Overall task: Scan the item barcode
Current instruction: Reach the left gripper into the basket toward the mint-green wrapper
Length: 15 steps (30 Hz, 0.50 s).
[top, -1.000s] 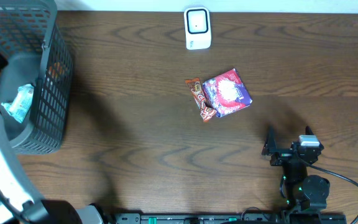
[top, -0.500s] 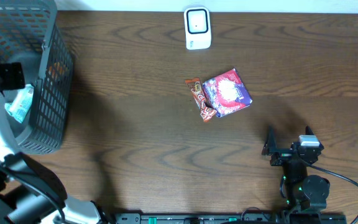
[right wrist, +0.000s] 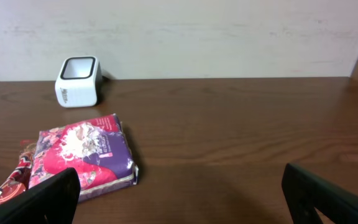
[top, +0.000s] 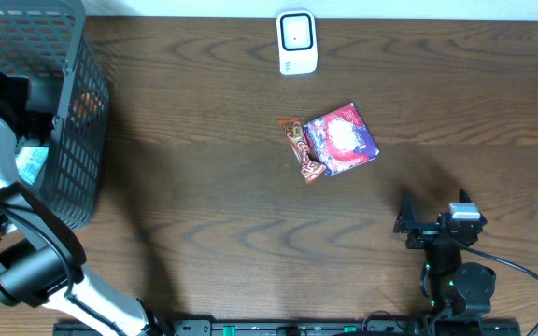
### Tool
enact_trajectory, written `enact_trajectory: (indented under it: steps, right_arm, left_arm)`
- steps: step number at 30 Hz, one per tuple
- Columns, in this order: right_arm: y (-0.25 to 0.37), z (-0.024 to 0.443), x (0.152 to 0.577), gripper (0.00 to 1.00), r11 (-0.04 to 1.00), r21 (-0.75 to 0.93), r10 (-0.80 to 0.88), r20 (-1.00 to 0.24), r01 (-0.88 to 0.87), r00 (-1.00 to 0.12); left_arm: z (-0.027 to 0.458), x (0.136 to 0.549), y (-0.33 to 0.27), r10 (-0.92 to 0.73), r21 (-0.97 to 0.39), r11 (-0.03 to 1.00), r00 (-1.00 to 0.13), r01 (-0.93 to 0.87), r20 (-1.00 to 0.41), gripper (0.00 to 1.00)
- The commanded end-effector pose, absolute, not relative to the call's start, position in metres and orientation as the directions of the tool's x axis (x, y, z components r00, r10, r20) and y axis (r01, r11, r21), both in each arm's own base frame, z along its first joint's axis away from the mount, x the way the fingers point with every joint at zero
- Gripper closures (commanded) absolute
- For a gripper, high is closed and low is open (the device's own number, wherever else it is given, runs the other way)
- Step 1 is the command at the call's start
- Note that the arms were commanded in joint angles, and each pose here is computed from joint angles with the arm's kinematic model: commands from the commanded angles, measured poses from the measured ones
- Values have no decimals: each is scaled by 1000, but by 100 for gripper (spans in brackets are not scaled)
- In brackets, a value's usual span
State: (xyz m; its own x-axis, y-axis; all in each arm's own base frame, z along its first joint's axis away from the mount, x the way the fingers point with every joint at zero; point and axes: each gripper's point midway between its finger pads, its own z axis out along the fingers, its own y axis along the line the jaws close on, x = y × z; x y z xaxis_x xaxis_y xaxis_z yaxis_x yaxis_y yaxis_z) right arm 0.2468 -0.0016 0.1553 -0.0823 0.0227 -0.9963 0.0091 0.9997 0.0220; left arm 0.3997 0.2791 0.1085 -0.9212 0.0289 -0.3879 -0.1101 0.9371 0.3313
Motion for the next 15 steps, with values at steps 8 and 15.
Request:
enact_trajectory:
  steps: [8, 15]
  right_arm:
    - [-2, 154, 247, 1, 999, 36, 37, -996, 11, -84]
    - [-2, 154, 247, 1, 999, 36, 37, -996, 11, -84]
  left_arm:
    - [77, 405, 284, 29, 316, 945, -937, -89, -348, 2]
    - [63, 401, 290, 9, 305, 947, -944, -98, -330, 2]
